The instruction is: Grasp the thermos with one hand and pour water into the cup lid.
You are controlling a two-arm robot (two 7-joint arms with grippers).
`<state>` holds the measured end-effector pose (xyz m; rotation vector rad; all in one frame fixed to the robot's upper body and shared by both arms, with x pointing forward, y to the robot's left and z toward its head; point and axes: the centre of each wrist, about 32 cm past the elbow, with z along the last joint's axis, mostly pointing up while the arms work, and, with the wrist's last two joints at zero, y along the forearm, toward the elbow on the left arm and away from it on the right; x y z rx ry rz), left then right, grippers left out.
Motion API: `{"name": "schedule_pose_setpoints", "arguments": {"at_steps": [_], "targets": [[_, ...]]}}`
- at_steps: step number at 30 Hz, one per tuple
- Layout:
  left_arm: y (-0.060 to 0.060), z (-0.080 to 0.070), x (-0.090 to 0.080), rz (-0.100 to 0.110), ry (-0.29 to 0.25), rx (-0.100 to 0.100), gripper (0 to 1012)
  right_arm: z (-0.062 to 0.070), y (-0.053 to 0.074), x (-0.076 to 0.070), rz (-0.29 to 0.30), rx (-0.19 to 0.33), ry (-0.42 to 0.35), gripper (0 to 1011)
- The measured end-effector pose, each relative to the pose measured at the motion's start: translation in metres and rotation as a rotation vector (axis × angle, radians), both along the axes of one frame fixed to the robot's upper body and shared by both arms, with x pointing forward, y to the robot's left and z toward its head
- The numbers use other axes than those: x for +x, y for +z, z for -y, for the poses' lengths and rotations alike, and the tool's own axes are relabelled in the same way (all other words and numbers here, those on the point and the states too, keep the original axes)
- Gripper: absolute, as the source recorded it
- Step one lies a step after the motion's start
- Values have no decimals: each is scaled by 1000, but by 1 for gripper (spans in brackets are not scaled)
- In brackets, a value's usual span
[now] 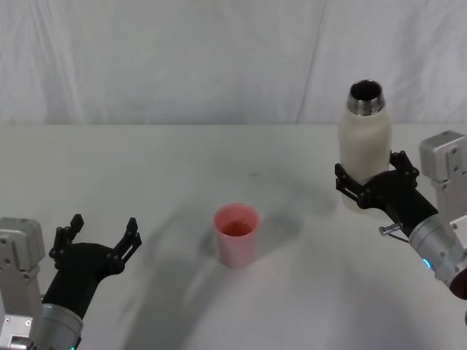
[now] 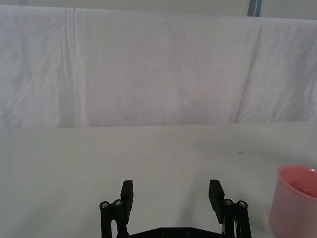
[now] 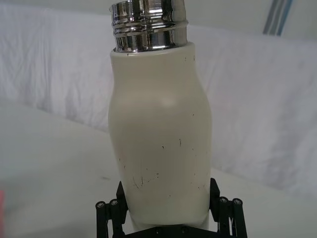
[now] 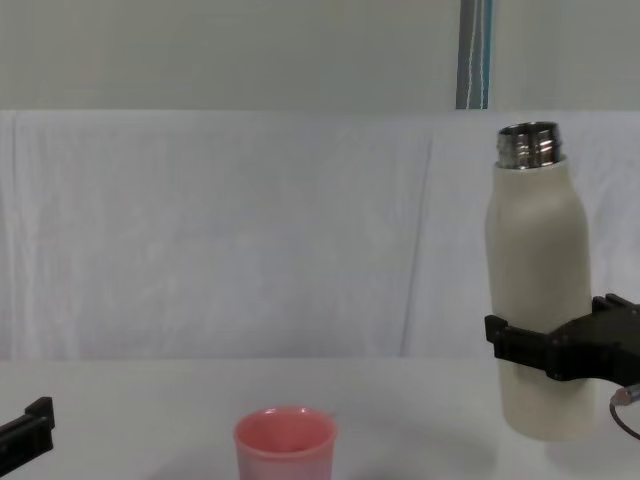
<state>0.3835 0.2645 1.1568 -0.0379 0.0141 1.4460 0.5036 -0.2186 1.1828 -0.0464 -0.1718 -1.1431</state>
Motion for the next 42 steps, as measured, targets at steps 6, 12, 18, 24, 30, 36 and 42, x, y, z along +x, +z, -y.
{"name": "schedule_pose_setpoints", "arguments": {"at_steps": [6,12,18,24,30,36,42], "targets": [[0,0,0,0,0,0,1001,3,0,2,-75,106,-4,961],[0,0,0,0,0,0,1001,4,-2,3,-112,146,-9,961],[0,0,0,0,0,0,1001,3,-5,4,-127,166,-16,961],[0,0,0,0,0,0,1001,2,-7,5,-128,176,-15,961],[0,0,0,0,0,0,1001,0,-10,8,-128,183,-16,961],[0,0,0,0,0,0,1001,-2,-13,13,-133,193,-17,961],[0,0,0,0,0,0,1001,-6,-17,18,-144,198,-17,961]]}}
